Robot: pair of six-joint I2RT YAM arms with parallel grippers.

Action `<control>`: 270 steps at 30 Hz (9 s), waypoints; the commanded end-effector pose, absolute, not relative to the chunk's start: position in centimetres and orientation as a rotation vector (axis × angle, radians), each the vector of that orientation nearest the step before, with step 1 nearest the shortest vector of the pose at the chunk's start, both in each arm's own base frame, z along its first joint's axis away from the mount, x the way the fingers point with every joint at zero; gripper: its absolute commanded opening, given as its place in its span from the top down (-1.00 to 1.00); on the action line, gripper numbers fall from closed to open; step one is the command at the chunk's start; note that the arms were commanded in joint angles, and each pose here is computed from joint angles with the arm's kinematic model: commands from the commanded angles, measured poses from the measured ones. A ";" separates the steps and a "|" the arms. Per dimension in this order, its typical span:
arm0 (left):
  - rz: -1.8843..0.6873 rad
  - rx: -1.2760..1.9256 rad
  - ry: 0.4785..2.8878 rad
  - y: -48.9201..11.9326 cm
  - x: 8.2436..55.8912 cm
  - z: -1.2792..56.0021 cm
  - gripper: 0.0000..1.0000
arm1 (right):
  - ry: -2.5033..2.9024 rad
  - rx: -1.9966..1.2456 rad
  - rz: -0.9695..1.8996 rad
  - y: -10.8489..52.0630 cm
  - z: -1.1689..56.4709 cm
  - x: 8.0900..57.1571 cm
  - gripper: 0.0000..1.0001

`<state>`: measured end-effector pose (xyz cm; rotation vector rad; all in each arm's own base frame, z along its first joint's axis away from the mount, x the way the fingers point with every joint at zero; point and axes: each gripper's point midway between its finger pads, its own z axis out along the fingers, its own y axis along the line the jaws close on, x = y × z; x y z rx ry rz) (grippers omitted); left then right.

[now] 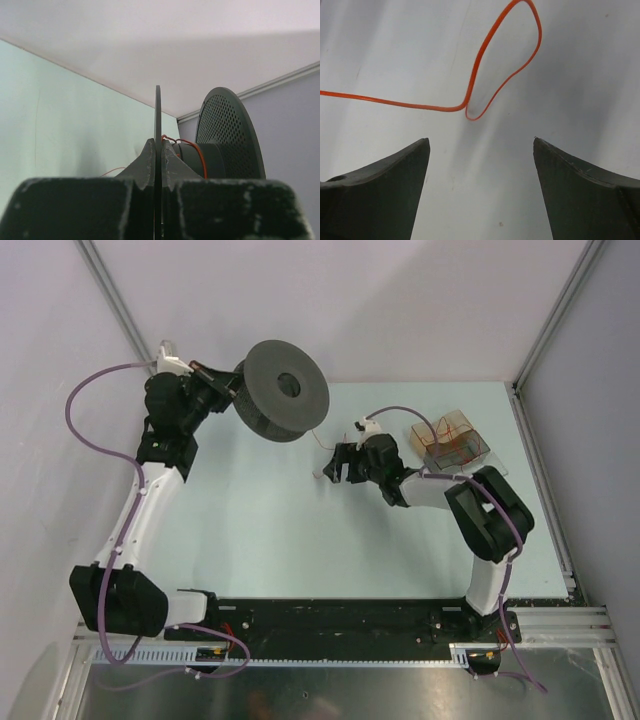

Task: Wrap the cables

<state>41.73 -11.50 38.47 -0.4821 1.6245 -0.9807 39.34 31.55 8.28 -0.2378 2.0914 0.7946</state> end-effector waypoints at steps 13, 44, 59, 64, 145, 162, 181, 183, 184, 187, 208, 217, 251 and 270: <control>-0.994 -0.622 1.561 -9.5 43.2 38.0 1.00 | 2.049 -0.022 0.801 34.3 6.7 45.1 -0.52; -1.214 -0.255 1.437 -12.8 36.0 46.4 1.00 | 2.009 -0.205 0.925 37.2 4.6 45.0 0.09; -0.863 -0.635 1.497 -4.2 41.5 40.9 1.00 | 2.091 -0.545 0.988 36.6 7.6 39.3 1.00; -0.704 -0.708 1.528 -1.8 43.4 39.2 1.00 | 2.110 -0.837 0.913 34.8 8.6 34.1 1.00; -1.039 -0.718 1.622 -10.0 33.4 38.2 1.00 | 1.522 -1.261 0.577 26.8 24.7 21.8 1.00; -1.081 -0.414 1.467 -11.3 29.6 45.3 1.00 | 1.492 -1.250 0.680 26.8 21.0 19.3 1.00; -1.199 -0.212 1.291 -12.8 26.4 50.0 1.00 | 1.385 -1.129 0.692 27.7 24.8 20.4 0.63; -1.211 -0.216 1.284 -12.8 26.5 50.3 1.00 | 1.373 -1.111 0.679 27.4 25.4 20.5 0.23; -1.218 -0.218 1.281 -12.9 26.6 50.5 1.00 | 1.367 -1.097 0.666 27.2 25.8 20.7 0.03; -1.236 -0.205 1.268 -13.0 26.4 51.4 1.00 | 1.340 -1.040 0.633 26.6 27.2 21.5 -0.42; -1.286 -0.145 1.216 -13.6 25.6 54.1 1.00 | 1.356 -0.872 0.582 22.6 29.8 26.1 -0.49; -1.325 -0.027 1.273 -15.2 24.4 52.8 1.00 | 1.305 -1.013 0.557 23.3 29.9 26.8 -0.41; -1.431 0.099 1.360 -18.0 22.4 50.0 1.00 | 0.650 -1.464 0.053 29.5 29.8 29.4 -0.07; -1.438 0.090 1.365 -18.0 22.7 50.0 1.00 | 0.632 -1.532 0.113 30.8 27.3 29.2 0.10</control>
